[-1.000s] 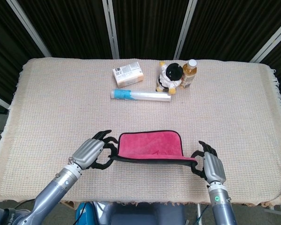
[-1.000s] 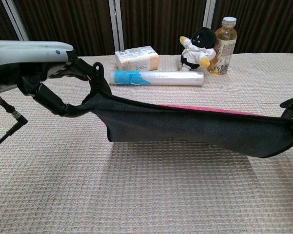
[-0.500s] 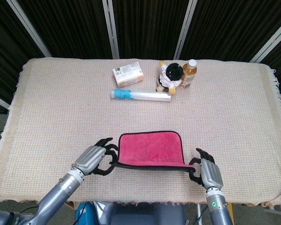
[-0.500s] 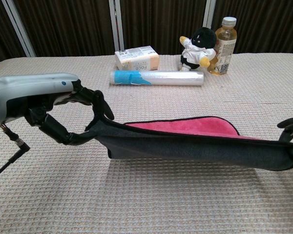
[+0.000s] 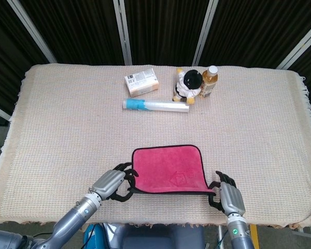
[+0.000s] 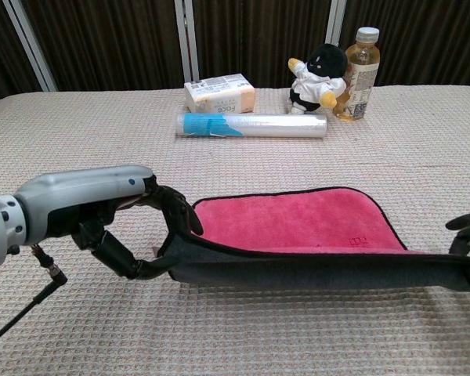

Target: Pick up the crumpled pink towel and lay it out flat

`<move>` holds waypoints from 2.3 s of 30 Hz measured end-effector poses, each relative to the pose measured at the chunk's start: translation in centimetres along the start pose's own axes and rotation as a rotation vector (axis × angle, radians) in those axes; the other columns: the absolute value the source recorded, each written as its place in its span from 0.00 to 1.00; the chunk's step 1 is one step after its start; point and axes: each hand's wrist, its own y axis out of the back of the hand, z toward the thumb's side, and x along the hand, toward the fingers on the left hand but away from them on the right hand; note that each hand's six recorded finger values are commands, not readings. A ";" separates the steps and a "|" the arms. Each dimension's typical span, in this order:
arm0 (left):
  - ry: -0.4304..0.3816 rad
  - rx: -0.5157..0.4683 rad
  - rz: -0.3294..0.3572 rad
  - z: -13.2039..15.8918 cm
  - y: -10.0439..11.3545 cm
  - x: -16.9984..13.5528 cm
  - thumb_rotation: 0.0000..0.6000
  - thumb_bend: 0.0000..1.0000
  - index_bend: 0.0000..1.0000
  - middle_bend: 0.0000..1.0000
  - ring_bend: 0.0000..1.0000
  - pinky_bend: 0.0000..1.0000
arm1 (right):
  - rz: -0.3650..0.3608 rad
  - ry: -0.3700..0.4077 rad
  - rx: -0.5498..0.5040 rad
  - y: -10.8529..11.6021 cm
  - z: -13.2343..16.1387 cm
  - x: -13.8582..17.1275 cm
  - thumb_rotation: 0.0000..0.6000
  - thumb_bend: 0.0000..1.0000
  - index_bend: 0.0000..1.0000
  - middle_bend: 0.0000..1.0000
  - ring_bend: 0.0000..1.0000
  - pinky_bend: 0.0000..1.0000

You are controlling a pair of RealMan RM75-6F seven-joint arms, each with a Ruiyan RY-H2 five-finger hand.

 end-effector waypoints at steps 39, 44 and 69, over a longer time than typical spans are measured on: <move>0.050 -0.055 0.090 -3.1 4.7 -3.1 1.00 0.28 0.23 0.10 0.00 0.03 | -0.082 0.043 0.037 4.2 -1.1 1.2 1.00 0.50 0.00 0.00 0.00 0.00; 0.064 -0.035 0.191 -3.9 7.5 -4.8 1.00 0.28 0.22 0.10 0.00 0.03 | -0.162 0.038 0.034 7.1 -1.3 0.6 1.00 0.50 0.00 0.00 0.00 0.00; 0.457 0.479 0.574 -11.4 12.9 -20.2 1.00 0.05 0.03 0.00 0.00 0.00 | -0.317 0.152 0.382 14.1 -3.2 1.5 1.00 0.31 0.00 0.00 0.00 0.00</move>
